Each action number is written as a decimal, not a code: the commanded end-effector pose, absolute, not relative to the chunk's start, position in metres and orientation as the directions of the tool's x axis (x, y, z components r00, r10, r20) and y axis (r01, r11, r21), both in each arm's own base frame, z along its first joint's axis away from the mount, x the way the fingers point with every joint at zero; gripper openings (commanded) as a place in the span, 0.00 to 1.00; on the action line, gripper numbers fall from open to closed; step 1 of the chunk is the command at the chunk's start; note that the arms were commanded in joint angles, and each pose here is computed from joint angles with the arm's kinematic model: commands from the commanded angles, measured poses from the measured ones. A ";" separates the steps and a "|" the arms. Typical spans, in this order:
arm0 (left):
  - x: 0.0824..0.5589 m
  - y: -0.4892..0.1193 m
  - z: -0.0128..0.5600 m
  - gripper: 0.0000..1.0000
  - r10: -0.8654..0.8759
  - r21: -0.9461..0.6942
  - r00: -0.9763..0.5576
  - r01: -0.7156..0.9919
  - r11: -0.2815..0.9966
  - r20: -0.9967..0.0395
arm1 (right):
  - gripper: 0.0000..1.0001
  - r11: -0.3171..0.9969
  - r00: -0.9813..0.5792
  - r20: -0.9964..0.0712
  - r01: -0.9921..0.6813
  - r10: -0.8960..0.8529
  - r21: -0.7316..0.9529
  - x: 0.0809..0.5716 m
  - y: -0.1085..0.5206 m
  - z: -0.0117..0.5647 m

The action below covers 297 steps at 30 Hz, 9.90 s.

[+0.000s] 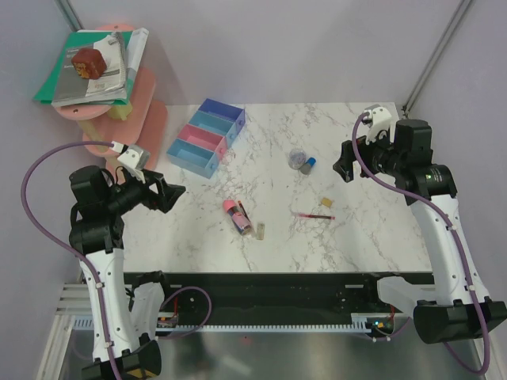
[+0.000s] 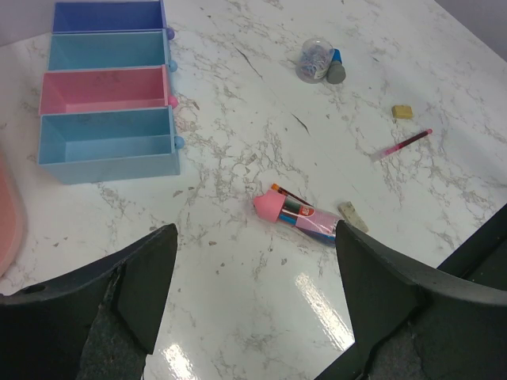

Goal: Sort the stationery into containers
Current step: Move the storage box to the center of the board, then pick up the stationery from the center of the board.

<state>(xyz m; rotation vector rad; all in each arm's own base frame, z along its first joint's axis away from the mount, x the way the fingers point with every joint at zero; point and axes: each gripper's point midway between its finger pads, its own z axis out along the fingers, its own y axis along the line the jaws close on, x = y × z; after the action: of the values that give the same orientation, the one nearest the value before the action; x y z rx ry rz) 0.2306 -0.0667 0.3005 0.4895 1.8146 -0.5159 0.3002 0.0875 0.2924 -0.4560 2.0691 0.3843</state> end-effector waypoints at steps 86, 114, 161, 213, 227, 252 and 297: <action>0.579 -0.181 0.085 0.72 0.257 0.048 -0.610 0.337 0.940 -0.750 | 0.98 0.874 -0.466 -0.802 -0.466 -0.373 -0.136 0.333 0.080 0.255; 0.512 -0.316 0.077 0.71 0.535 0.098 -0.413 0.718 0.689 -0.737 | 0.98 0.871 -0.481 -0.795 -0.478 -0.368 -0.114 0.319 0.082 0.249; 0.451 -0.294 0.148 0.83 0.581 0.272 -0.167 0.759 0.591 -0.796 | 0.80 0.998 -0.833 -0.549 -0.049 -0.067 -0.047 0.467 -0.052 0.008; 0.547 -0.108 0.083 0.82 0.611 0.549 -0.504 0.286 0.785 -0.611 | 0.80 0.996 -0.846 -0.526 -0.072 -0.088 -0.051 0.423 -0.048 0.027; 0.552 -0.139 0.073 0.82 0.622 0.527 -0.460 0.332 0.782 -0.633 | 0.74 0.995 -0.851 -0.516 -0.078 -0.095 -0.054 0.423 -0.049 0.023; 0.521 -0.120 0.129 0.83 0.627 0.561 -0.430 0.285 0.777 -0.650 | 0.53 0.985 -0.836 -0.525 -0.169 -0.157 -0.025 0.484 -0.032 0.029; 0.504 -0.118 0.130 0.83 0.621 0.538 -0.428 0.311 0.783 -0.656 | 0.66 0.981 -0.899 -0.394 -0.184 -0.192 -0.059 0.460 -0.038 0.039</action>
<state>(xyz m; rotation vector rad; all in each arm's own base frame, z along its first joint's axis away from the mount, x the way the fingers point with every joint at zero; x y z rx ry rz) 0.5013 -0.1139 0.1042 0.6997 2.1028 0.4398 0.4633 -0.0354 0.0232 -0.2831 2.7300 0.0109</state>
